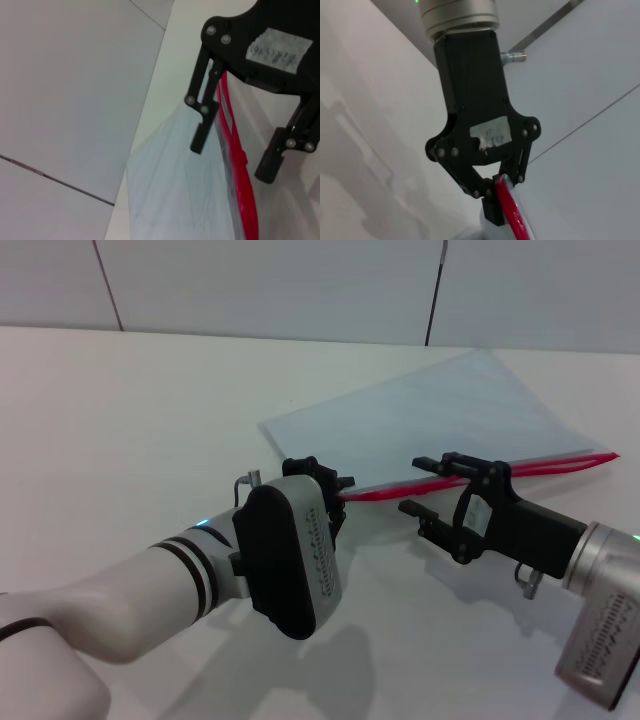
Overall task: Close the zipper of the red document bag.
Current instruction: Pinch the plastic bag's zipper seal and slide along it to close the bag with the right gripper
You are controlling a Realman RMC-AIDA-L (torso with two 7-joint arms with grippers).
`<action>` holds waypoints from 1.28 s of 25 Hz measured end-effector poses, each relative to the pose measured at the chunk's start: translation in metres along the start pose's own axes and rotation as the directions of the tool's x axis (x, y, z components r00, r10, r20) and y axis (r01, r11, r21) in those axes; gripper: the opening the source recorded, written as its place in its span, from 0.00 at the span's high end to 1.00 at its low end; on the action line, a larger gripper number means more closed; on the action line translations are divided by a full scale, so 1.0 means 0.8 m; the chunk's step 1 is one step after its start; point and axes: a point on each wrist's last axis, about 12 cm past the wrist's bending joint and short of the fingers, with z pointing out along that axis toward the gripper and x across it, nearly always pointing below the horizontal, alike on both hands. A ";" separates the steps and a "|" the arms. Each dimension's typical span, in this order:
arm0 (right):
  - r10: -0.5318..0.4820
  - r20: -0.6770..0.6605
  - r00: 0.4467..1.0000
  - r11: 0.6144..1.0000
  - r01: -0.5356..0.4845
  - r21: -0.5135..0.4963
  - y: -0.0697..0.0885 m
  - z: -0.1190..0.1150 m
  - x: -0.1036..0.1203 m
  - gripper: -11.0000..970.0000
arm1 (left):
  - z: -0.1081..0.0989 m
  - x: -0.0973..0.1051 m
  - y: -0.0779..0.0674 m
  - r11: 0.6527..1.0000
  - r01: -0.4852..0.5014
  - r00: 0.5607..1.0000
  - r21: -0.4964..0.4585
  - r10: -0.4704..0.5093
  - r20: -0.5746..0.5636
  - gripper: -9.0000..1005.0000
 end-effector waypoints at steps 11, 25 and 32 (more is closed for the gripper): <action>-0.064 -0.032 0.997 0.998 0.064 -0.018 0.007 0.011 -0.002 0.66 | 0.000 0.000 -0.001 1.000 0.000 1.000 0.002 0.000 0.000 0.94; -0.064 -0.026 0.998 0.998 0.063 -0.014 0.007 0.011 -0.003 0.84 | 0.000 0.002 -0.002 1.000 -0.001 1.000 0.005 0.001 -0.004 0.94; -0.068 -0.029 0.997 0.998 0.067 -0.020 0.007 0.012 -0.003 0.92 | 0.000 0.002 -0.002 1.000 -0.002 1.000 0.006 0.002 -0.004 0.94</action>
